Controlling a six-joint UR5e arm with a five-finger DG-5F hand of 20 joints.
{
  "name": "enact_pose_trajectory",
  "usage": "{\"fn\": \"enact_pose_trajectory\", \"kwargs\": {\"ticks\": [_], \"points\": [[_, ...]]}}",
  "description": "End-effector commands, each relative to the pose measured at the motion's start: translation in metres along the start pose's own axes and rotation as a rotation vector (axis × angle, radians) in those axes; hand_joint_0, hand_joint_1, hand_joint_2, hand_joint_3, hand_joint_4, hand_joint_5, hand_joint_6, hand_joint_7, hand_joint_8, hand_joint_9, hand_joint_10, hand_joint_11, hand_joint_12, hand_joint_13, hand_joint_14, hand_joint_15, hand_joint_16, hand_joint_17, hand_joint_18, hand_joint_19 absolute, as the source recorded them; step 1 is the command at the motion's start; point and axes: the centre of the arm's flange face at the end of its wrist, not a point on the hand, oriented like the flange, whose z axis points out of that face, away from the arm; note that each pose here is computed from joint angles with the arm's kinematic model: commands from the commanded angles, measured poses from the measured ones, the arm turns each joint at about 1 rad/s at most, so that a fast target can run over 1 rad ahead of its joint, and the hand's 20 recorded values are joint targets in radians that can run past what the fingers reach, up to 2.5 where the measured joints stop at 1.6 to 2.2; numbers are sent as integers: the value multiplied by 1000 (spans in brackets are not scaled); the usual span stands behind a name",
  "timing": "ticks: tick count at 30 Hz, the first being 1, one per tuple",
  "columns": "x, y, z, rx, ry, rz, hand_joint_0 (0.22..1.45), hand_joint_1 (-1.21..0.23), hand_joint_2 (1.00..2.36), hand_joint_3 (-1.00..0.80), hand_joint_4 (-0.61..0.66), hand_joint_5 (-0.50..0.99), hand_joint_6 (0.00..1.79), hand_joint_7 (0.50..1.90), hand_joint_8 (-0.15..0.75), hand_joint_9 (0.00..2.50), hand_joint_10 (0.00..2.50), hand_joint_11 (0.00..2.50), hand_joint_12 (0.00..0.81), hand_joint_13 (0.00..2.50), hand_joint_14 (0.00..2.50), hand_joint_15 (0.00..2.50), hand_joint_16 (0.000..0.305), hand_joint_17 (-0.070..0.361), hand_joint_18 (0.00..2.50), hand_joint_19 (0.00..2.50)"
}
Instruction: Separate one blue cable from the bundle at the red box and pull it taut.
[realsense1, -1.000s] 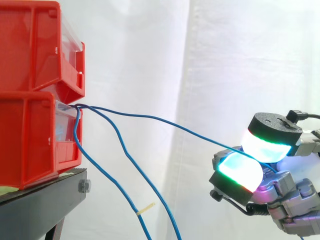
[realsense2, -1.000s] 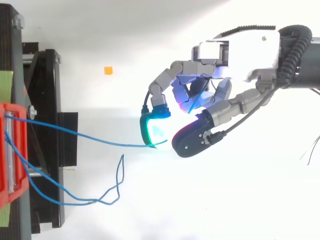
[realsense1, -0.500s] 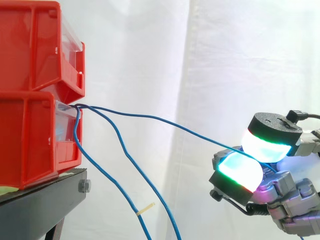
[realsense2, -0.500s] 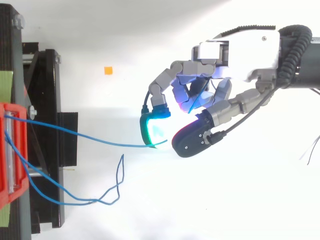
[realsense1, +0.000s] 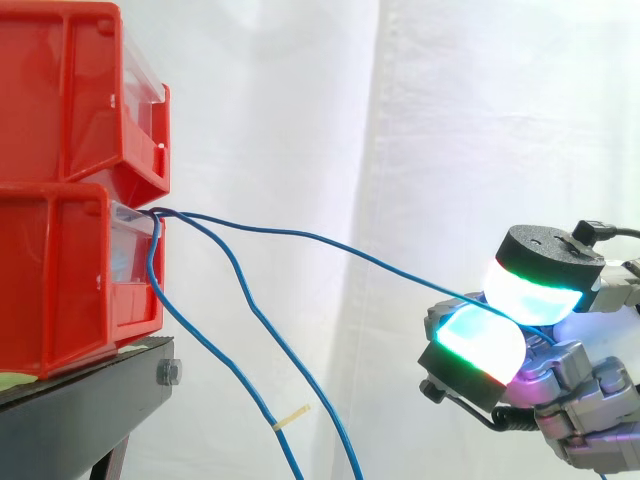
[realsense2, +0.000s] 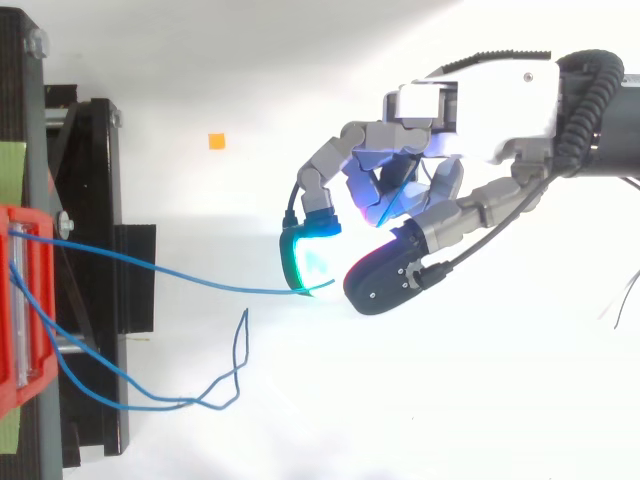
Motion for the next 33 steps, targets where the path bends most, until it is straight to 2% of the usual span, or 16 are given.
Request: {"fn": "enact_pose_trajectory", "kwargs": {"ticks": [1,33], "points": [[0,0,0,1,0,0,644,-777,1013,-15,-252,-141,900,1263,285,475,2500,2195,586,1357,2500,1757,70,157,1768,862],[0,0,0,1,0,0,643,-789,1008,-2,-248,-133,895,1263,285,520,2500,2197,578,1374,2500,1754,73,163,1822,831]]}}
